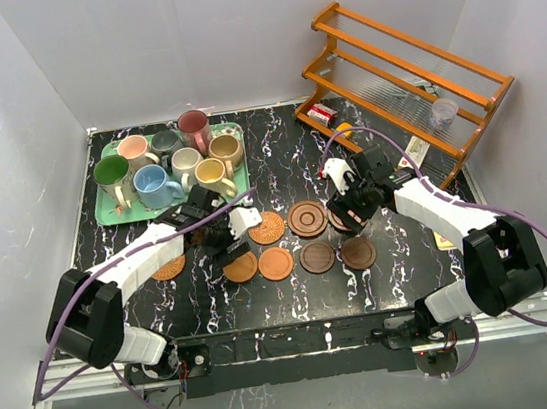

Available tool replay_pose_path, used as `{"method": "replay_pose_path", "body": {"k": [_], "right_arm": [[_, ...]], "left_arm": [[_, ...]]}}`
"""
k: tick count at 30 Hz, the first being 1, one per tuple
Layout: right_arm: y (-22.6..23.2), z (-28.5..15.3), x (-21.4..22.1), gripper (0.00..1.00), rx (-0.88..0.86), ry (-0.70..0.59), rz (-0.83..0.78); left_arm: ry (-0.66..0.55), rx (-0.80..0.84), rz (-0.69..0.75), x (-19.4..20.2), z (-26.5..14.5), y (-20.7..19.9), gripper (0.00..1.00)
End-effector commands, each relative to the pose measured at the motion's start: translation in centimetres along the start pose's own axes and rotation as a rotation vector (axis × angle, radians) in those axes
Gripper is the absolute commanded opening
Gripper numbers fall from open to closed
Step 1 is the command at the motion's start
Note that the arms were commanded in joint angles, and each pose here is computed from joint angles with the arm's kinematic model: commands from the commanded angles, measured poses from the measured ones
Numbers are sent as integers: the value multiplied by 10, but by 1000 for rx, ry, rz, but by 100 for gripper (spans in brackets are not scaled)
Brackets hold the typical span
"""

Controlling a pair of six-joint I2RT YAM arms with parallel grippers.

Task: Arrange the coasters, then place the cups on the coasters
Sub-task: Move the coaster to the center of the board.

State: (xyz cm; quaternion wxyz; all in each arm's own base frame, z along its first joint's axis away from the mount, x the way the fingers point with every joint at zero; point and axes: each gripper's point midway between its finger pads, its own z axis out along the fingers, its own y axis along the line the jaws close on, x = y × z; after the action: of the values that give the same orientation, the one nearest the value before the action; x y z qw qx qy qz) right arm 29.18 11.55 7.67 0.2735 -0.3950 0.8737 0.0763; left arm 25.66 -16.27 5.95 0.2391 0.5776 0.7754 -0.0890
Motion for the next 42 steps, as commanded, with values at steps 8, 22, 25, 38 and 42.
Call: {"method": "replay_pose_path", "body": {"k": [8, 22, 25, 38, 42], "right_arm": [[-5, -4, -15, 68, 17, -74, 8], [-4, -3, -10, 68, 16, -67, 9], [-4, -3, -9, 68, 15, -64, 10], [-4, -1, -9, 68, 15, -59, 11], [-5, -1, -9, 68, 16, -57, 11]], "left_arm": [[81, 21, 23, 31, 24, -9, 79], [213, 4, 62, 71, 9, -8, 79], [230, 5, 53, 79, 5, -6, 79], [210, 62, 36, 79, -1, -18, 79], [194, 73, 30, 74, -3, -19, 79]]}}
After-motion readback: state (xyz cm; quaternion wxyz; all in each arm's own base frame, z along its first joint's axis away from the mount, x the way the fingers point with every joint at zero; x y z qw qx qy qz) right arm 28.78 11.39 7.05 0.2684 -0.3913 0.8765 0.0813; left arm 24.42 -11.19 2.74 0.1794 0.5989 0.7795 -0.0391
